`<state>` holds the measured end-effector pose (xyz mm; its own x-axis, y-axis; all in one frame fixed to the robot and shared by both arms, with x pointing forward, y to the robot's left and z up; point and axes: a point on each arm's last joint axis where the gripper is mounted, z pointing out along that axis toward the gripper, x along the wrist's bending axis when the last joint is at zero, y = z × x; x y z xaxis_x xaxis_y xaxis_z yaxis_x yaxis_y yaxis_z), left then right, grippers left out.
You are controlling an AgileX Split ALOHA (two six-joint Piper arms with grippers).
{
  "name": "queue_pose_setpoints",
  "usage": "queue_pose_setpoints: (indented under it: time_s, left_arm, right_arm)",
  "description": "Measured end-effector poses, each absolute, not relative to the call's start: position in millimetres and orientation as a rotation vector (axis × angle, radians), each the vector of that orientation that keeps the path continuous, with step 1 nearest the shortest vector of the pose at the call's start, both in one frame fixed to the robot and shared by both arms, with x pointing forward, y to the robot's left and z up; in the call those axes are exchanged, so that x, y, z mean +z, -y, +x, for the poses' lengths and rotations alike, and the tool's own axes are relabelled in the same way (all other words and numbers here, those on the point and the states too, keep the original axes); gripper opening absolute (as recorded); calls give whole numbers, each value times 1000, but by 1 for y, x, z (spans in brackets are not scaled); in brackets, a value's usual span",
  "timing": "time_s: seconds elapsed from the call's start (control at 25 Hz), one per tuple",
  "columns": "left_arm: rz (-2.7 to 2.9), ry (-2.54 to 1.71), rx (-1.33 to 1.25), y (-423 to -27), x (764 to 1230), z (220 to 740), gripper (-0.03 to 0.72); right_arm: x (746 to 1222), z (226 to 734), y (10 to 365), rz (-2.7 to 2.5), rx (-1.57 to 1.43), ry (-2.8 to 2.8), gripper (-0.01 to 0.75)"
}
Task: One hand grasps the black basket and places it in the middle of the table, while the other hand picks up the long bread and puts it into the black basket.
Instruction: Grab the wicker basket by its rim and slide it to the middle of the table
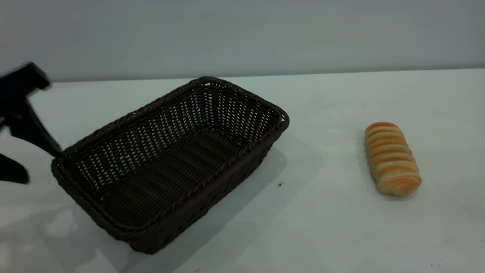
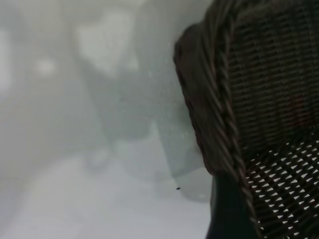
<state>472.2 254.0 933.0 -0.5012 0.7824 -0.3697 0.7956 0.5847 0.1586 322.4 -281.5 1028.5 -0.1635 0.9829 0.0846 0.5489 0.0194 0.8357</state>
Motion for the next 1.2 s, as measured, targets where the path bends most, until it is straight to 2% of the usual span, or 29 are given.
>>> queue_pose_setpoints:
  time_s: [1.2]
  left_arm:
    - [1110,-2555,20,-252,868,495,491]
  right_arm:
    - [1028,322,281,1569,1050,-1766,253]
